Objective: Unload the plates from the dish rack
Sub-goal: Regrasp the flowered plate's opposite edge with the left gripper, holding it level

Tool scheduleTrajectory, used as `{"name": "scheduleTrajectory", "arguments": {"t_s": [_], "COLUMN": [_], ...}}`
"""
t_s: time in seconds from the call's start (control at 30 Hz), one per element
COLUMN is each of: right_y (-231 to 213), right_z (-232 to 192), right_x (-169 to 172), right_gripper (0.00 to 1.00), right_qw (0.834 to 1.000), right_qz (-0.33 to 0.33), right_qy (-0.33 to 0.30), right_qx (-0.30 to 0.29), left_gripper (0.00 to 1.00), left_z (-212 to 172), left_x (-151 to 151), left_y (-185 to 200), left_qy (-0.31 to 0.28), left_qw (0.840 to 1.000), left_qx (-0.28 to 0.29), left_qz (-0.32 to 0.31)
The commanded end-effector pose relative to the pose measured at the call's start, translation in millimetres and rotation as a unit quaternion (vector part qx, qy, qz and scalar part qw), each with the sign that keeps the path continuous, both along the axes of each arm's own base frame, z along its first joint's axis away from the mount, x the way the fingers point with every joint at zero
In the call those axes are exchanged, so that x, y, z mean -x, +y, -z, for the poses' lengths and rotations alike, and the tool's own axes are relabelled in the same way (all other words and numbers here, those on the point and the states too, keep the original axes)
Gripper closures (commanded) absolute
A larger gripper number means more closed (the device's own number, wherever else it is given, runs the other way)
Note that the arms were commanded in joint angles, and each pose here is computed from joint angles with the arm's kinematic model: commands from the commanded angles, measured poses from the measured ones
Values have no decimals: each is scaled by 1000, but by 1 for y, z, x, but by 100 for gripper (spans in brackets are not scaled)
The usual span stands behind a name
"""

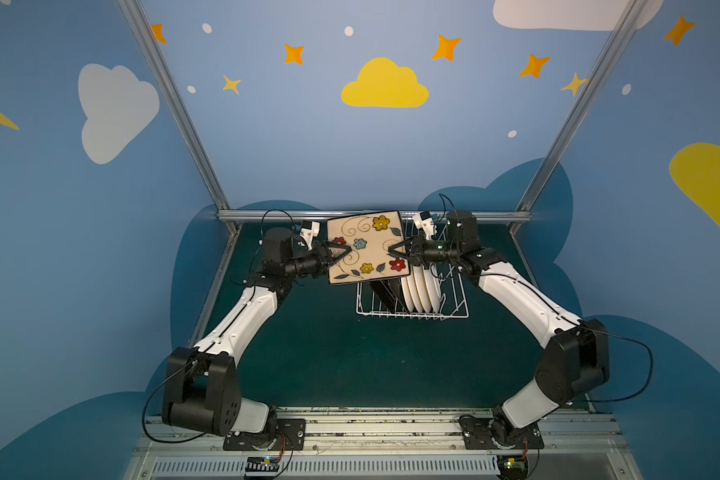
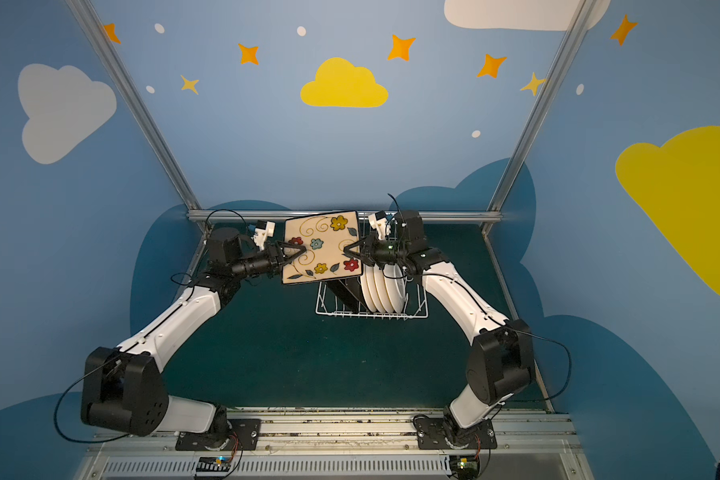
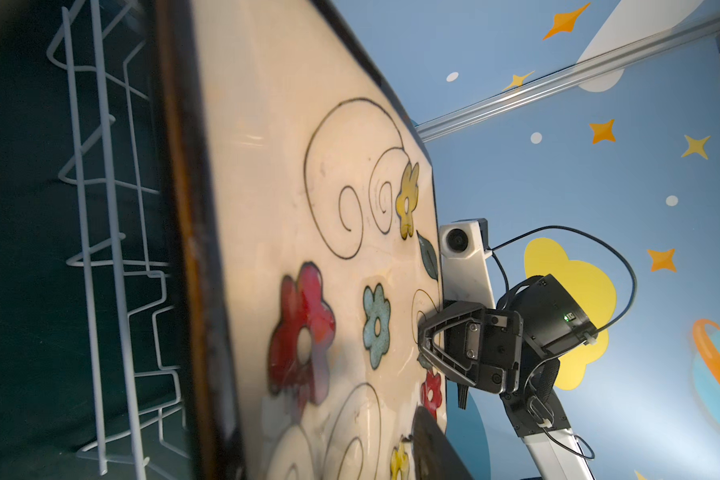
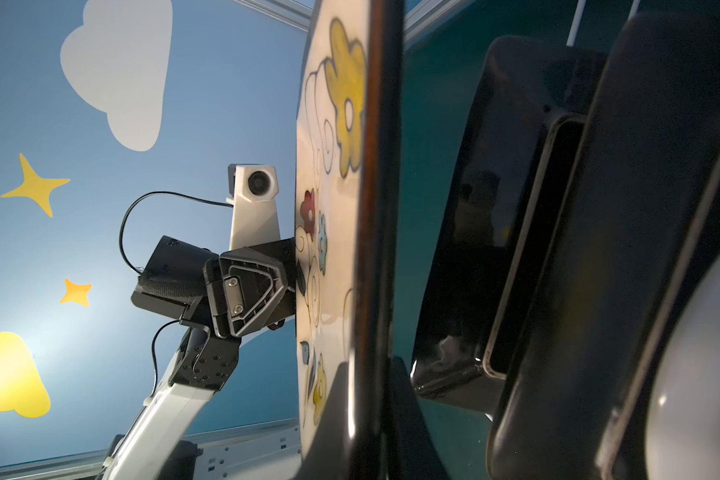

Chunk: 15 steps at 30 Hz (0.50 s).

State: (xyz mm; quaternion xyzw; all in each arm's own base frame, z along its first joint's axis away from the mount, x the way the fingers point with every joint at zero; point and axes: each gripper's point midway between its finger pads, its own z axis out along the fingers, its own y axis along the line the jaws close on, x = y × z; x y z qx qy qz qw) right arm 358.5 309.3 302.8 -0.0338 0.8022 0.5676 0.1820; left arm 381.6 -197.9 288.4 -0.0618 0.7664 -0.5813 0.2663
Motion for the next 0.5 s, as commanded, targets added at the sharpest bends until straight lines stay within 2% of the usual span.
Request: {"name": "scheduleTrajectory", "arguments": {"t_s": [0.0, 0.2, 0.47], "right_y": [8, 9, 7], "right_z": [-67, -64, -59], "right_x": [15, 14, 13], "right_gripper": [100, 100, 100], "right_qw": [990, 990, 991], "right_qz": [-51, -55, -51], "right_qy": [-113, -109, -105], "right_qx": [-66, -65, -59], "left_gripper": [60, 70, 92], "left_z": [-11, -9, -10], "left_x": [3, 5, 3], "left_y": [-4, -4, -4], "left_qy": [-16, -13, -12], "left_qw": [1000, 1000, 1000], "left_qx": [8, 5, 6], "left_qz": [24, 27, 24]}}
